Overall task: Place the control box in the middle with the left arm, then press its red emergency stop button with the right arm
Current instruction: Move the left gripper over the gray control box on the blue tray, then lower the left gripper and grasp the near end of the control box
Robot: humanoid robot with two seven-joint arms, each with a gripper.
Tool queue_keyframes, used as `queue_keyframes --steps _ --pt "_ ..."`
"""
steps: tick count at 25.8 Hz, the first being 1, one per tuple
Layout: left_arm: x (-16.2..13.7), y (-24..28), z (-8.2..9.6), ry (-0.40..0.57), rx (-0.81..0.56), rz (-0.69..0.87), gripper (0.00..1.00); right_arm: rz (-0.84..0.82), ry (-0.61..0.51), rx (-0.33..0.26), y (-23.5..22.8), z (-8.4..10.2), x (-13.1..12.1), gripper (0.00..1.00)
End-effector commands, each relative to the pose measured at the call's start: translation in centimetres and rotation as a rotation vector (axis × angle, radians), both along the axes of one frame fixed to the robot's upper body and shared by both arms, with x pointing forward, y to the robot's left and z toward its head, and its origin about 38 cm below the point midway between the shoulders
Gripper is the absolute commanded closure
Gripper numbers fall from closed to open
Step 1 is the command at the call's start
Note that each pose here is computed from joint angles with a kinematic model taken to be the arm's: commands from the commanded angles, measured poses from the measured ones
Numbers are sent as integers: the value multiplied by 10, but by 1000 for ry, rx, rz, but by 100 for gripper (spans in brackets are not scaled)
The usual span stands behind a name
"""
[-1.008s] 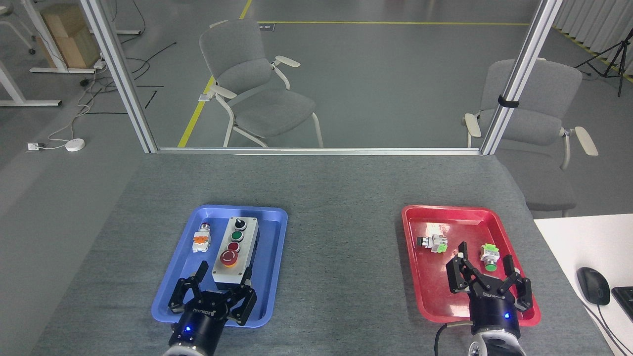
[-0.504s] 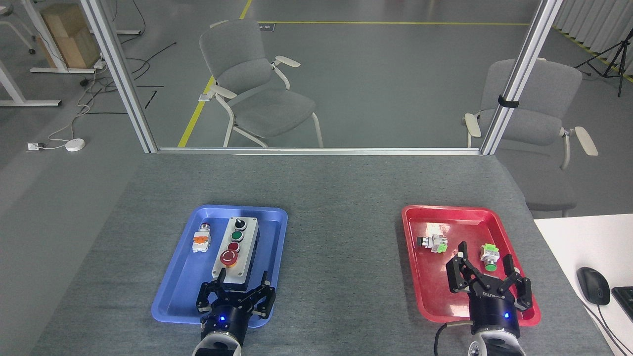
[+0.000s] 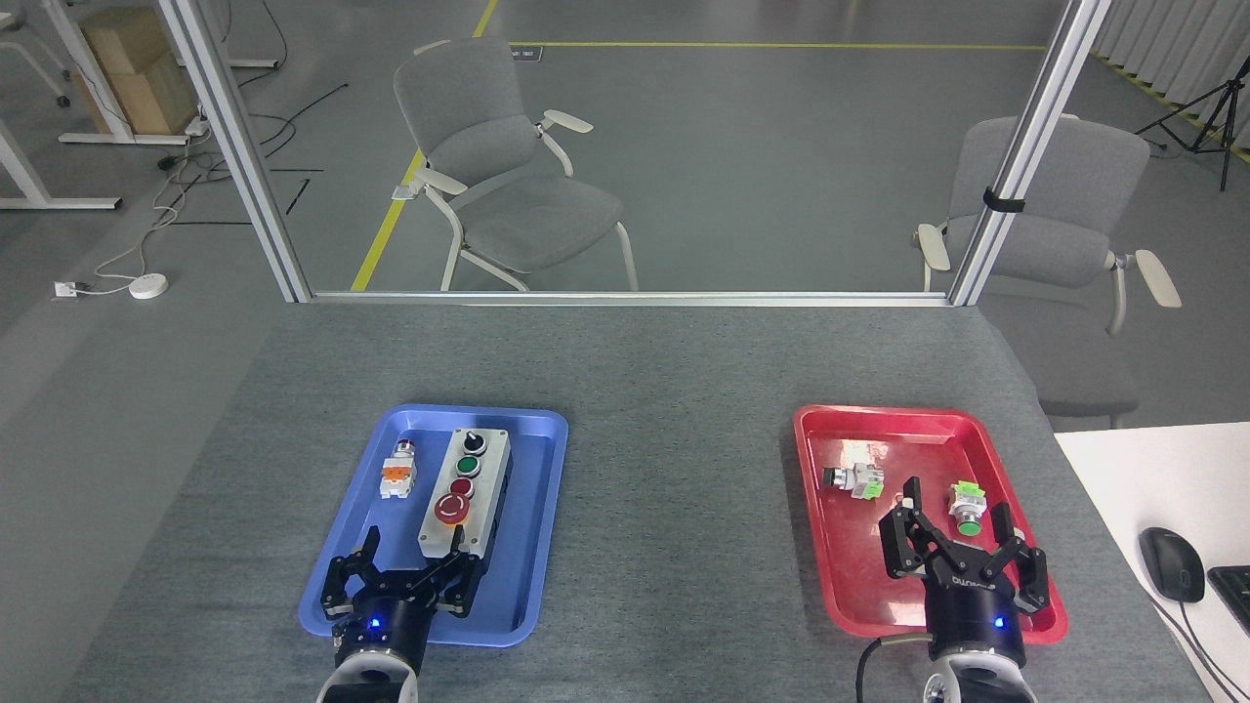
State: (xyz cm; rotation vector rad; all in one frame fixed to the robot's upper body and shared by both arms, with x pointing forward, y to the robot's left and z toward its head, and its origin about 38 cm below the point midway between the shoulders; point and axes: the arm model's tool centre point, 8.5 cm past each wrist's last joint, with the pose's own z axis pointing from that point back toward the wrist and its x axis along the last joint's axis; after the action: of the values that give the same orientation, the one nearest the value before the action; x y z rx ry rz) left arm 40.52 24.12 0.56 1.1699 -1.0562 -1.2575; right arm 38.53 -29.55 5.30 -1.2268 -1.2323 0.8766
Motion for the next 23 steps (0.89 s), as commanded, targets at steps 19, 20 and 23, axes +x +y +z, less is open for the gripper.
queue_keyframes --steps 19,20,23 --pt "17 -22 -29 104 -31 -32 1 0 3 1 0 0 0 0" --pt "21 -22 -28 105 -30 -29 1 0 3 1 0 0 0 0" --pt "31 -21 -23 103 -25 -20 1 0 3 1 0 0 0 0"
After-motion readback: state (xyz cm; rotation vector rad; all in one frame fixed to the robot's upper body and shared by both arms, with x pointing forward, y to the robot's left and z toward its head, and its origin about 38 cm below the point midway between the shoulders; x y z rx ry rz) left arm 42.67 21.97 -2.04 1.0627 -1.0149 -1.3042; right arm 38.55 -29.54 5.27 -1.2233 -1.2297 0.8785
